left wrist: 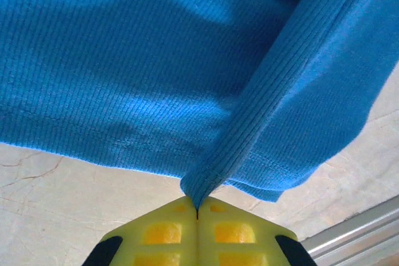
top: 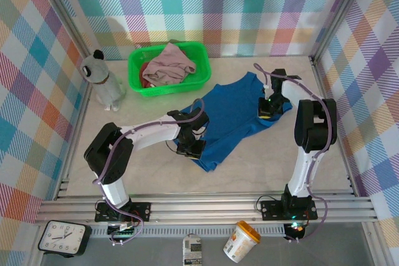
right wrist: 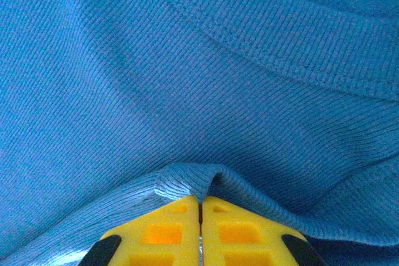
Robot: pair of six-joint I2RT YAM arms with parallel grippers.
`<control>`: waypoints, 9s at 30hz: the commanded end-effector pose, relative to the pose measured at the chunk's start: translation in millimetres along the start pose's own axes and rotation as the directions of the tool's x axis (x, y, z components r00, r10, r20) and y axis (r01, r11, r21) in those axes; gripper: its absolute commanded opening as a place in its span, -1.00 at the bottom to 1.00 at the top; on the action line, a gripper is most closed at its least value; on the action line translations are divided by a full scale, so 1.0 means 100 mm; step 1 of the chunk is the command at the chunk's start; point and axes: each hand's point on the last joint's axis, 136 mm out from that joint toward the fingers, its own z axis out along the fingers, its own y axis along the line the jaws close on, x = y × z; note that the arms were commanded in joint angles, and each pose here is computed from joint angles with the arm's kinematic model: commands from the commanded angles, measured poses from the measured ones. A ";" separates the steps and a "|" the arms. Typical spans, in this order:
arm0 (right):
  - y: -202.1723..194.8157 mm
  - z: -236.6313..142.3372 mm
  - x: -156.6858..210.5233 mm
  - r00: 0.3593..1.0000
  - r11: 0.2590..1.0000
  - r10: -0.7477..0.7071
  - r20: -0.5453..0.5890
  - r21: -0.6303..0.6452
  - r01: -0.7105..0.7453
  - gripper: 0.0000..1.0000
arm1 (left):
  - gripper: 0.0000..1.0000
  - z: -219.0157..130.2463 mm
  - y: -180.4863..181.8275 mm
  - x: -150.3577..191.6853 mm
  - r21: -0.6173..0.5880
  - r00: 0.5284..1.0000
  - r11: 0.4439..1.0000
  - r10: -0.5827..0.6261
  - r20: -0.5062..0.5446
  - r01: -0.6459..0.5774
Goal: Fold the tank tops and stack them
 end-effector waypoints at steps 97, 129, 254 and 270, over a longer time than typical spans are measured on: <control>-0.42 -0.49 -0.08 0.965 0.987 0.162 0.205 -0.052 -0.155 -0.23 | 0.11 0.13 -0.55 0.21 0.021 0.973 0.973 0.228 0.032 -0.228; 0.14 0.27 1.35 0.964 0.968 0.245 -0.106 -0.032 -0.249 -0.26 | 0.07 0.54 -0.80 0.68 0.126 0.986 0.982 0.152 -0.075 -0.142; 1.50 0.72 -0.80 0.964 0.965 -0.223 0.144 0.176 0.197 -0.83 | -1.00 -0.36 0.84 -0.22 0.076 0.991 0.994 -0.088 0.101 0.081; 1.73 -0.07 -1.09 0.920 0.986 -0.032 0.391 -0.137 0.093 -1.00 | -1.00 -0.54 0.68 -0.23 0.076 0.990 0.996 -0.065 0.123 0.056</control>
